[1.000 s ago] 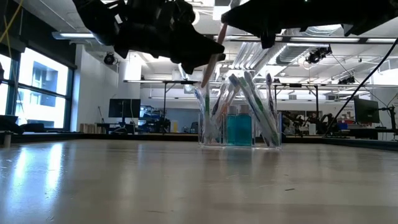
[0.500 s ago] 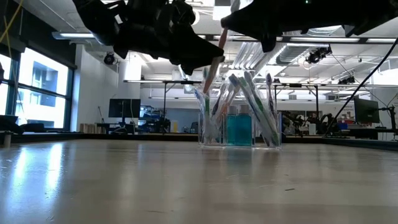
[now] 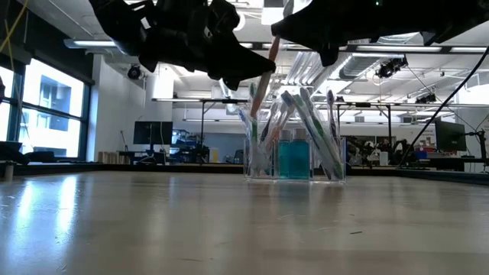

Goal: Pick & Place toothbrushing station
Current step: Put the orange toothbrush into the transparent organizer

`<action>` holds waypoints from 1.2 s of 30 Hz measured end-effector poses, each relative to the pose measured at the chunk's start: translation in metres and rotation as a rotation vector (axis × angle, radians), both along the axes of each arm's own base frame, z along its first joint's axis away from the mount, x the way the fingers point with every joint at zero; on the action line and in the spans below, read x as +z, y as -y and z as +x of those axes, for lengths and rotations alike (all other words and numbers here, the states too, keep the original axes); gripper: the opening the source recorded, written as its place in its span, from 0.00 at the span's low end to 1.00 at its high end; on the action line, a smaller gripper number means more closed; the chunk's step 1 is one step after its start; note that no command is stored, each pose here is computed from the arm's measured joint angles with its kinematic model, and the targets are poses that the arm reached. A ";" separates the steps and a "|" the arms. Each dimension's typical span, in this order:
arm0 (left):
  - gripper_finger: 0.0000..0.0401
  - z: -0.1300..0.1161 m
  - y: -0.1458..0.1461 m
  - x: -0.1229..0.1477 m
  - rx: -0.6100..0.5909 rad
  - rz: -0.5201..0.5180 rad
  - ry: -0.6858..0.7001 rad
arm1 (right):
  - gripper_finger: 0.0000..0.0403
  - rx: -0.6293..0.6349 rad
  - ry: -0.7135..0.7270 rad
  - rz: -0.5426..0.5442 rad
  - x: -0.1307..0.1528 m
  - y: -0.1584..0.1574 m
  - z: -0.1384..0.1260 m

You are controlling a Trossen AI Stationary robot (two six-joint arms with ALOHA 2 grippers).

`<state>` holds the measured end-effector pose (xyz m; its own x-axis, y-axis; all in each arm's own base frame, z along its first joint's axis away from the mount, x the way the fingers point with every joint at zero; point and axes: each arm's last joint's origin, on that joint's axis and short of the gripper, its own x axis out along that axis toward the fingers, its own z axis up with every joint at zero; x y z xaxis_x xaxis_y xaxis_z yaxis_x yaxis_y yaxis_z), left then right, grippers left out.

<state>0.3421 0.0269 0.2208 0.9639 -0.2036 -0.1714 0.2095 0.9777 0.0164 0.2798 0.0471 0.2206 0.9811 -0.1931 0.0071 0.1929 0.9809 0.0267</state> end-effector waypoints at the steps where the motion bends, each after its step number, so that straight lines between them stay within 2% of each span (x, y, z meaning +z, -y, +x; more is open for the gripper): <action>1: 0.05 0.000 0.000 0.000 0.000 -0.001 -0.003 | 0.06 0.005 -0.003 -0.004 0.000 0.000 0.000; 9: 0.04 0.000 0.000 -0.001 0.008 -0.015 -0.011 | 0.23 -0.070 -0.028 -0.040 -0.002 -0.002 -0.001; 15: 0.04 0.000 0.000 -0.001 0.010 -0.022 -0.014 | 0.43 -0.088 -0.036 -0.102 -0.001 -0.009 -0.003; 21: 0.04 0.001 -0.001 -0.001 0.145 -0.022 -0.017 | 0.60 -0.185 -0.016 -0.096 0.006 -0.013 -0.009; 27: 0.04 -0.005 -0.007 -0.007 0.310 0.012 -0.039 | 0.63 -0.226 -0.018 -0.179 0.016 -0.023 -0.019; 36: 0.04 -0.020 -0.015 -0.009 0.342 0.029 0.095 | 0.63 -0.322 -0.048 -0.228 0.017 -0.036 -0.026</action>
